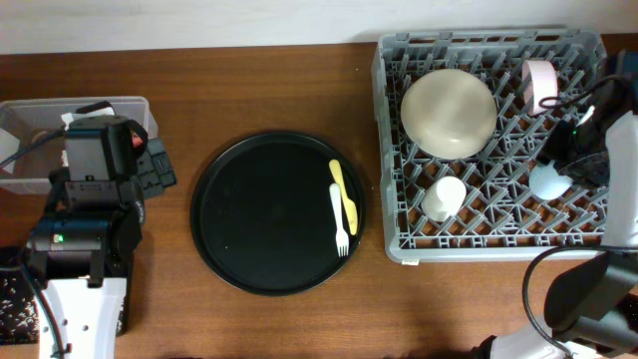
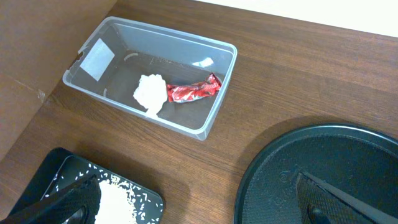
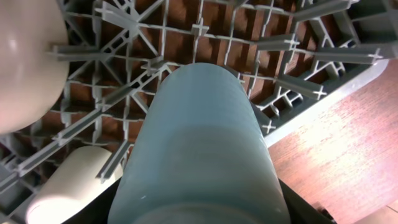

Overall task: Sort waste into correct bins and load items into the dishwasher rack
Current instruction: 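Carry the blue cup to the rack's right side and release it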

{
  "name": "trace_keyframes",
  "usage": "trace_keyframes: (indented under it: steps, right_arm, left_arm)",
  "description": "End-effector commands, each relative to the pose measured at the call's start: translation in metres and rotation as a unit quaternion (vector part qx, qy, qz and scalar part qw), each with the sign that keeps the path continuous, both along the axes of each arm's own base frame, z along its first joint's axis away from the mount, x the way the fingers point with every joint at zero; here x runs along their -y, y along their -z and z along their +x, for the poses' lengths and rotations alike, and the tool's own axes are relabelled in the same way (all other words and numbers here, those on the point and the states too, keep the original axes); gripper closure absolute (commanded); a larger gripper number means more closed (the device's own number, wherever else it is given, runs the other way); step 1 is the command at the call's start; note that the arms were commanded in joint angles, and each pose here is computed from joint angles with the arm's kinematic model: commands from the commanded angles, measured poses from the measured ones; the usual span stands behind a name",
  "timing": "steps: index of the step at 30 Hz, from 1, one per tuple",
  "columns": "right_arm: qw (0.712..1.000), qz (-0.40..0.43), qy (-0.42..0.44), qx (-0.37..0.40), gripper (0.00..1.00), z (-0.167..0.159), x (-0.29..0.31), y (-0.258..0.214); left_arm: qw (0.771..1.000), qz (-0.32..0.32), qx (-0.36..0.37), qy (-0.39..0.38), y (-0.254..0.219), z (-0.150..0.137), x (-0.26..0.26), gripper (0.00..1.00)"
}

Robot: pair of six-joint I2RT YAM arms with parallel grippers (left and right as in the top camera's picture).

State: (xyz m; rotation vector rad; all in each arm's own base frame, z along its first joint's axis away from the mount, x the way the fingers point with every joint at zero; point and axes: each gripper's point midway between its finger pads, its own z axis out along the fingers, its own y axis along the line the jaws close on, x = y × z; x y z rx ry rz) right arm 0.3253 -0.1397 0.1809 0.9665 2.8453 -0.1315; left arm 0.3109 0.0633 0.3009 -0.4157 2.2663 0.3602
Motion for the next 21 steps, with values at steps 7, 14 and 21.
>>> trace_keyframes:
  steps: [7, 14, 21]
  right_arm:
    - [1.000, -0.009, 0.000, -0.024, 0.46, -0.006, 0.005, 0.049]
    - [1.000, 0.001, -0.001, -0.020, 0.46, -0.004, 0.001, 0.059]
    - [0.999, 0.032, -0.015, 0.005, 0.46, 0.007, -0.009, 0.060]
  left_arm:
    - [1.000, 0.002, 0.006, -0.010, -0.004, -0.002, -0.004, 0.01]
    - [1.000, 0.002, 0.006, -0.010, -0.004, -0.002, -0.004, 0.01]
    - [1.000, 0.002, 0.006, -0.010, -0.004, -0.002, -0.004, 0.01]
